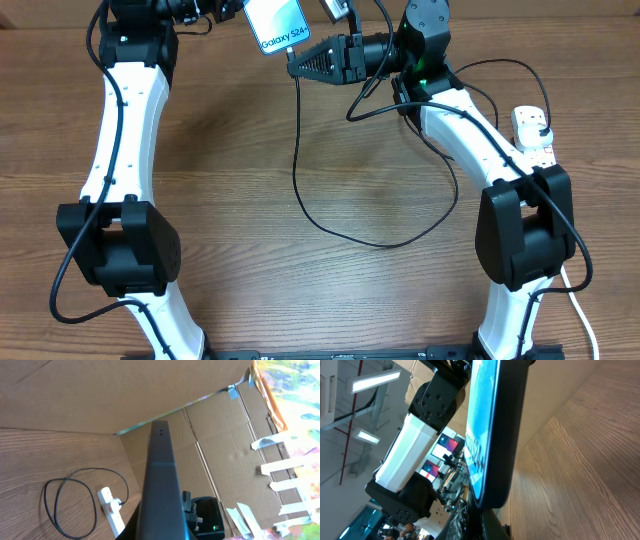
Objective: Plug charger to phone and switch on socket
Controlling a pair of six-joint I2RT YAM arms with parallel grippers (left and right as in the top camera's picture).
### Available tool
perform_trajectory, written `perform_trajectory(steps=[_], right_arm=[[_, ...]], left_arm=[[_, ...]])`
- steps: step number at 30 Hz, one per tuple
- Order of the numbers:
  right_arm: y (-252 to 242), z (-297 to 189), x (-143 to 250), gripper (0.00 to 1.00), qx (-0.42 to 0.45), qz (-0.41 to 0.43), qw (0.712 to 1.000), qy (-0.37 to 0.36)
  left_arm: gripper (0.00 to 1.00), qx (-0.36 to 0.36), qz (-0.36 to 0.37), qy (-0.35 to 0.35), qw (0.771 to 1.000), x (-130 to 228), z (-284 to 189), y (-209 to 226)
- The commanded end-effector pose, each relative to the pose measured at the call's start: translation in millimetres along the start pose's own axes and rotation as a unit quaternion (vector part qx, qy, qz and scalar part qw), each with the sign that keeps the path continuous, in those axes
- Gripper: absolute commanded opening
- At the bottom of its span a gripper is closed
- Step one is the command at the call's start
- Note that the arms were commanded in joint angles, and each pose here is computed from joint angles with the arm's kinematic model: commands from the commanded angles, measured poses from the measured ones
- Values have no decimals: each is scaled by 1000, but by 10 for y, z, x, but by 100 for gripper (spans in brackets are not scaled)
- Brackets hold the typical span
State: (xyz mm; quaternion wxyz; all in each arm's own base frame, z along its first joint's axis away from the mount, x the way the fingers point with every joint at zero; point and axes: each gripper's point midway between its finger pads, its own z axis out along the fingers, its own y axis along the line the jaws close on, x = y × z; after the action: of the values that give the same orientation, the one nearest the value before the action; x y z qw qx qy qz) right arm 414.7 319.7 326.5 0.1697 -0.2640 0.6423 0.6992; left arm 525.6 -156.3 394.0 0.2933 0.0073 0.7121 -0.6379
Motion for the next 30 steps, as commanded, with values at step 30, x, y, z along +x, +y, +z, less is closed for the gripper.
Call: perform_trajectory(steps=[30], right_arm=[[262, -11, -116, 4, -1, -30, 999, -11]], left_arm=[[4, 55, 59, 64, 995, 230, 13, -395]])
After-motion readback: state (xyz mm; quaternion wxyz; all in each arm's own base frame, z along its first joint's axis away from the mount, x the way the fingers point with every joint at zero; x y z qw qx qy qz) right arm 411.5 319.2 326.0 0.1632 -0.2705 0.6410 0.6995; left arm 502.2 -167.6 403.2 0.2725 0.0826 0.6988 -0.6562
